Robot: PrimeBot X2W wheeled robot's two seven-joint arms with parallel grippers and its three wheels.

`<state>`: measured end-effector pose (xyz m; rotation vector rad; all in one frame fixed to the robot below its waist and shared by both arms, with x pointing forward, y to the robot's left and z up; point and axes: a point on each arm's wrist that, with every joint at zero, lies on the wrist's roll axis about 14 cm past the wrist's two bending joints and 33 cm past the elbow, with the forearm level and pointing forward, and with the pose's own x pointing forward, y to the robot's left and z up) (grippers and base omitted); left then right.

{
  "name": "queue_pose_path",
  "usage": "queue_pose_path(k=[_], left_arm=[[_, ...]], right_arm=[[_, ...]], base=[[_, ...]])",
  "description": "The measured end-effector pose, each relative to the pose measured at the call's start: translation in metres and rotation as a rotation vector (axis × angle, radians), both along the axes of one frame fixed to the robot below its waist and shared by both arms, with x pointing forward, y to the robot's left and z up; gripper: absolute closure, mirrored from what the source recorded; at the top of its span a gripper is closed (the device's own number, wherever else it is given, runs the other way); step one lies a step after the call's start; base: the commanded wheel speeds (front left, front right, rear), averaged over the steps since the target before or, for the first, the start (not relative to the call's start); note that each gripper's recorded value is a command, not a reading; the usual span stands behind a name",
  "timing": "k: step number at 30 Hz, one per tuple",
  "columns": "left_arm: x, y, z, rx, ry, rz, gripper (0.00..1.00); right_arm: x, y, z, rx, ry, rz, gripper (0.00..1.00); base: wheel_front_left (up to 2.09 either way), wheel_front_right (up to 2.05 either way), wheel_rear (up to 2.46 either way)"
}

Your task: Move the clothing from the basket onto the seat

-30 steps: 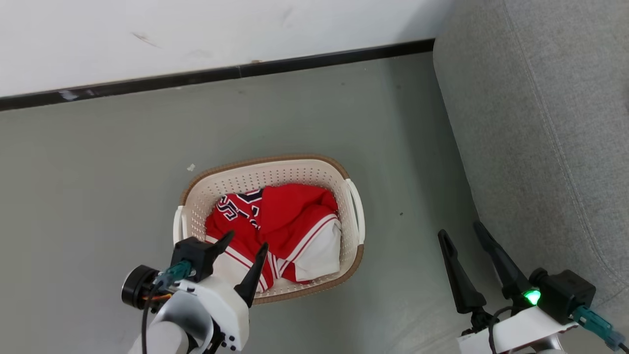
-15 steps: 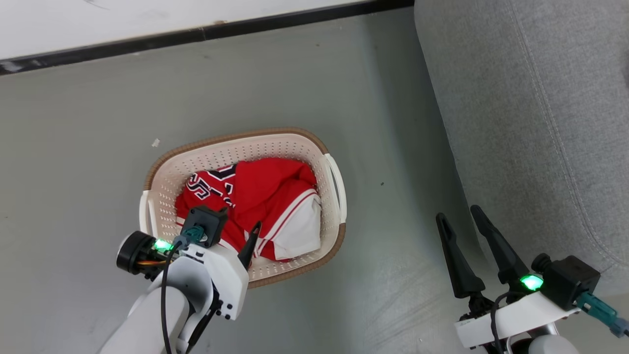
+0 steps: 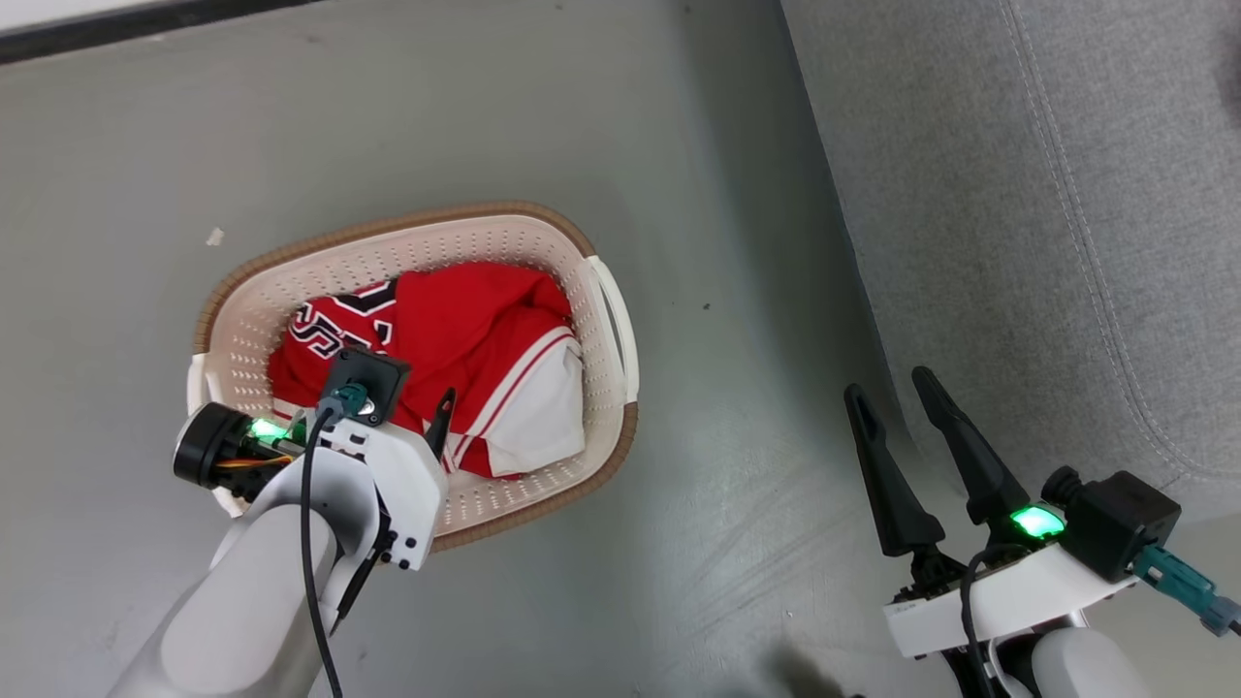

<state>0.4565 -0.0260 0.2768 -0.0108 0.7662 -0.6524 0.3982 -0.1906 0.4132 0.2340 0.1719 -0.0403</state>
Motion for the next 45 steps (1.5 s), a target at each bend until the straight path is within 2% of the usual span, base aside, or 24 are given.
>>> queue_pose_path(k=[10,45], left_arm=[[0.009,-0.013,-0.029,0.015,0.038,-0.02,0.0],[0.016,-0.013,-0.12,0.127,0.203,0.012,0.0]], right_arm=[[0.003,-0.013,-0.011,-0.005,0.03,-0.039,0.0],[0.023,-0.026,-0.04,-0.017,0.083,-0.06,0.0]], base=[[0.0,0.0,0.0],[0.0,0.0,0.0]])
